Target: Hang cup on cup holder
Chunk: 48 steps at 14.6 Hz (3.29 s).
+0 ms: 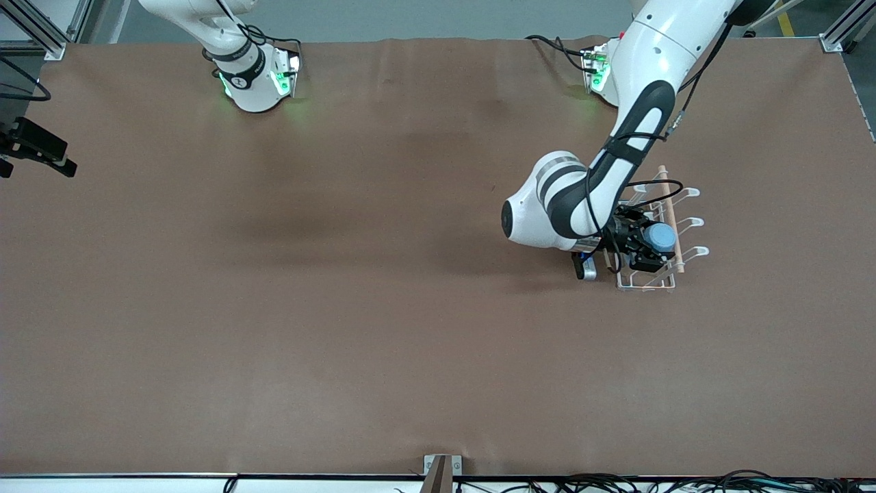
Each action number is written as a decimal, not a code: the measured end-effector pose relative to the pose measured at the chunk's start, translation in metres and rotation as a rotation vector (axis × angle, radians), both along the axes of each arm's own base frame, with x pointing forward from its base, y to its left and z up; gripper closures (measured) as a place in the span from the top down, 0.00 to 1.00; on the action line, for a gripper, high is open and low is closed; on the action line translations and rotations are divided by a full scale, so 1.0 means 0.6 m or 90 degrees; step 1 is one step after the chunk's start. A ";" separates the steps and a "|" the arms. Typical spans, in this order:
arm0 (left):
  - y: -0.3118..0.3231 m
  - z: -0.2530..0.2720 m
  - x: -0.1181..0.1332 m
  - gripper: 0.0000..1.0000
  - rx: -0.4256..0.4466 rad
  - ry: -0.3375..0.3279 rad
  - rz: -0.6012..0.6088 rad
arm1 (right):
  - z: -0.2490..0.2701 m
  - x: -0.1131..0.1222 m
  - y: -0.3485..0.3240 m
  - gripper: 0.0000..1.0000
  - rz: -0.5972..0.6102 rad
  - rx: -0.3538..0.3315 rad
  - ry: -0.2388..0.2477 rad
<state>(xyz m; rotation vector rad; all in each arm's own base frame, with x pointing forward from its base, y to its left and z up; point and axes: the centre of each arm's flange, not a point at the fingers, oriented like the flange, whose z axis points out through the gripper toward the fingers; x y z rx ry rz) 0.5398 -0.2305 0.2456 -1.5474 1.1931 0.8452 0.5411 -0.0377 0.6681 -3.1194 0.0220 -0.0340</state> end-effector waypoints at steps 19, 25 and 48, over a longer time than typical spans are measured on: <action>0.111 0.499 0.102 1.00 -0.516 -0.386 0.497 | -0.003 0.000 -0.004 1.00 -0.003 0.000 0.003; 0.136 0.612 0.083 1.00 -0.611 -0.438 0.534 | -0.003 0.000 -0.004 1.00 -0.003 0.000 0.003; 0.255 0.671 -0.080 1.00 -0.678 -0.470 0.676 | -0.003 0.001 -0.006 1.00 -0.004 -0.001 0.000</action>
